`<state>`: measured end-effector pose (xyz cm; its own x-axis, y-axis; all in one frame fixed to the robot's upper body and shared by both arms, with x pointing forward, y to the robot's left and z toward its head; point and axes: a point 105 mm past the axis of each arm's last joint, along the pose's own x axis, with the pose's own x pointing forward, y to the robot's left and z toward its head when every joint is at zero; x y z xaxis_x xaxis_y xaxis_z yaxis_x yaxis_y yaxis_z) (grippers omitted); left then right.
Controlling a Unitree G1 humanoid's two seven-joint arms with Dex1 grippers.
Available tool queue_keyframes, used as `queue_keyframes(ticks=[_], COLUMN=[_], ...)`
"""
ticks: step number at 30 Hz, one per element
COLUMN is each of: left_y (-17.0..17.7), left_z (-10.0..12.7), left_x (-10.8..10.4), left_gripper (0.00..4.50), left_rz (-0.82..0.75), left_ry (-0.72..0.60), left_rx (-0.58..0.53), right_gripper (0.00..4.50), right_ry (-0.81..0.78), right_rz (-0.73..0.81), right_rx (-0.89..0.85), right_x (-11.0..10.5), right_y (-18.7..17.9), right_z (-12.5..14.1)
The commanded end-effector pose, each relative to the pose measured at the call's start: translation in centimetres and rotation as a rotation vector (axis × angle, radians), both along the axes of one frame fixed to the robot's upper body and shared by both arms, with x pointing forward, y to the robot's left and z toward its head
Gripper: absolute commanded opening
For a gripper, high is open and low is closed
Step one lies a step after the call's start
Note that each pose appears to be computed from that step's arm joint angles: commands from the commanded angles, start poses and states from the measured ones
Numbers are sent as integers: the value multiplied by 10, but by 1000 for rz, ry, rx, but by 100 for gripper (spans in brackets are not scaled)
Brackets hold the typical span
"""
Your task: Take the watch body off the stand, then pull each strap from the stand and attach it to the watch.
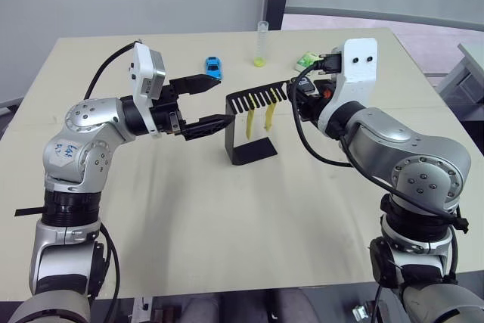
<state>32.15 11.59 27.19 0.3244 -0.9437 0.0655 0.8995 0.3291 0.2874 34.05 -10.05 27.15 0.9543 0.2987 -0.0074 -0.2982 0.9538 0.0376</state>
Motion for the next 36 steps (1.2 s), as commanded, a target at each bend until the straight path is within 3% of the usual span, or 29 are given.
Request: queue_keyframes(ticks=[1, 4, 9, 20, 28, 32, 36], left_y=[4, 4, 4, 3, -7, -9, -10], left_z=[13, 13, 12, 13, 18, 9, -10], left_x=[-5, -5, -4, -5, -26, -45, -63], left_gripper=[450, 450, 450, 450, 450, 450, 450], left_rz=[15, 15, 15, 10, -98, -200, -292], left_ry=[-68, -68, -68, -68, -25, 31, 86], left_rx=[-11, -11, -12, -19, -25, 31, 114], right_gripper=[317, 317, 160, 160, 160, 160, 160], right_ry=[-77, -81, -89, -116, -266, -276, -218], right_rz=[2, 4, 13, 35, 143, 169, 143], right_rx=[9, 6, 3, -10, -12, -52, -130], right_x=[-5, -5, -6, -9, -40, -62, -84], right_y=[0, 0, 2, 5, -12, -34, -57], right_z=[18, 19, 21, 28, 56, 45, 13])
